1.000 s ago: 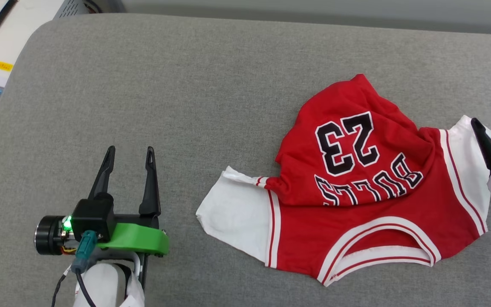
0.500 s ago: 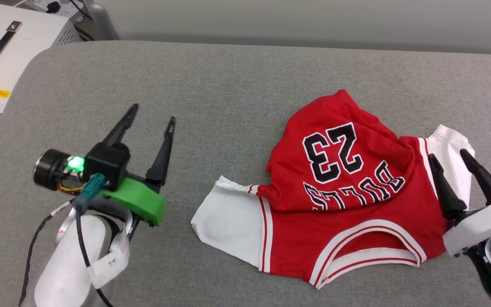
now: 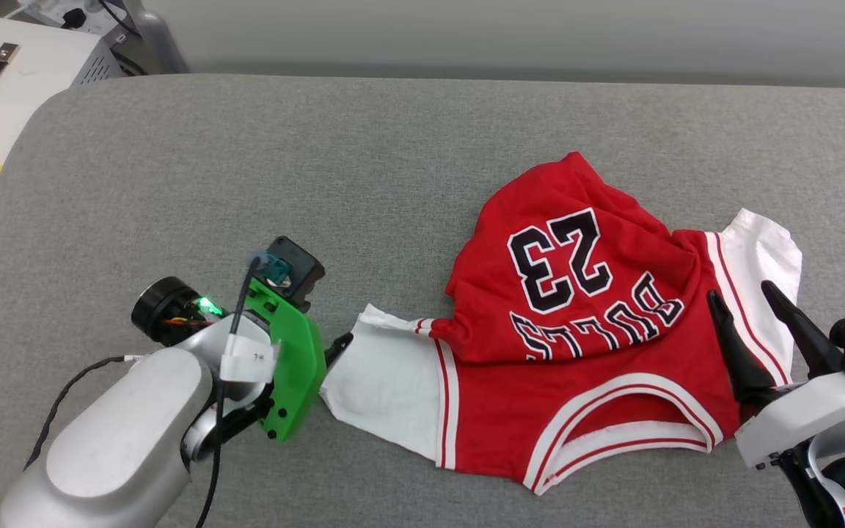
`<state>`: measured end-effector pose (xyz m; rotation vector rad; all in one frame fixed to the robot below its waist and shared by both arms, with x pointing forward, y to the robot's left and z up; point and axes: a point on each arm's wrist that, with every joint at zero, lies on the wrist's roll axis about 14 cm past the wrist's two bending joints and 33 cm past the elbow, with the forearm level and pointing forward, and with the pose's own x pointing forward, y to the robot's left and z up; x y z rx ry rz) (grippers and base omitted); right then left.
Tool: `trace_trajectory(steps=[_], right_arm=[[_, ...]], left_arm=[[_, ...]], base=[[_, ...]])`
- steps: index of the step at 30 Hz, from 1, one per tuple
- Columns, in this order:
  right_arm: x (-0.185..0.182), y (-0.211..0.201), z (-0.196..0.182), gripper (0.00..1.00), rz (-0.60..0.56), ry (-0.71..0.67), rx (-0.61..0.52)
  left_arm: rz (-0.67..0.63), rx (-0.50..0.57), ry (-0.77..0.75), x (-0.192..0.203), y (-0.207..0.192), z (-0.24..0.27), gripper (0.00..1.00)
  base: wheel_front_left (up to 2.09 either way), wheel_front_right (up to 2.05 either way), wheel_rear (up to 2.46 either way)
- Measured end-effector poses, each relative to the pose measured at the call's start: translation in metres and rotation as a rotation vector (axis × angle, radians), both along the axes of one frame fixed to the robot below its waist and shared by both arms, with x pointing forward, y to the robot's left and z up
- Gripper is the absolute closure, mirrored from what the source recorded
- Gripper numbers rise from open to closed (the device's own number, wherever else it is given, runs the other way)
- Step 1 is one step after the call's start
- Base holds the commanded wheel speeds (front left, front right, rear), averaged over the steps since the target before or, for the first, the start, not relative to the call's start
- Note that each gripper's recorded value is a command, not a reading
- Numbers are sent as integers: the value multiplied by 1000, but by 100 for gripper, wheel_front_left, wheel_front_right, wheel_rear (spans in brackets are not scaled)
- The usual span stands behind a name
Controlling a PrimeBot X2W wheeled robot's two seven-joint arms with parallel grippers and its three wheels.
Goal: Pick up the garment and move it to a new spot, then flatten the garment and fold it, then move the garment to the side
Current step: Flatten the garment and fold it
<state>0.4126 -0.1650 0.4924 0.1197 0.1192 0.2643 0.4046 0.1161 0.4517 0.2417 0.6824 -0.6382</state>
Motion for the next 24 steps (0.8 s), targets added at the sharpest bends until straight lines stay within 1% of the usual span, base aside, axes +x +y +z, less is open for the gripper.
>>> trace_trajectory(steps=[2, 5, 10, 12, 17, 22, 23, 24], right_arm=[[-1, 0, -2, 0, 0, 9, -2], [0, -1, -6, 0, -1, 21, -3], [5, 1, -10, 0, 4, 29, -4], [7, 1, -13, 0, 5, 36, -6], [8, -1, -23, 0, 3, 63, -10], [9, -3, -27, 0, -2, 71, -11], [9, -3, -29, 0, -3, 75, -10], [9, -3, -29, 0, -4, 76, -9]], left_arm=[[-48, 51, 35, -4, -3, -8, 0], [-92, 70, 118, -12, -11, -23, 0], [-103, 86, 240, -20, -12, -49, 0], [-105, 111, 292, -25, -9, -63, 0], [-104, 147, 370, -27, -2, -85, 0], [-134, 168, 392, -29, -4, -92, 0], [-142, 174, 385, -29, -4, -93, 4], [-146, 178, 371, -27, -3, -92, 66]], base=[[0, 0, 0], [0, 0, 0], [0, 0, 0], [0, 0, 0], [0, 0, 0], [0, 0, 0], [0, 0, 0], [0, 0, 0]])
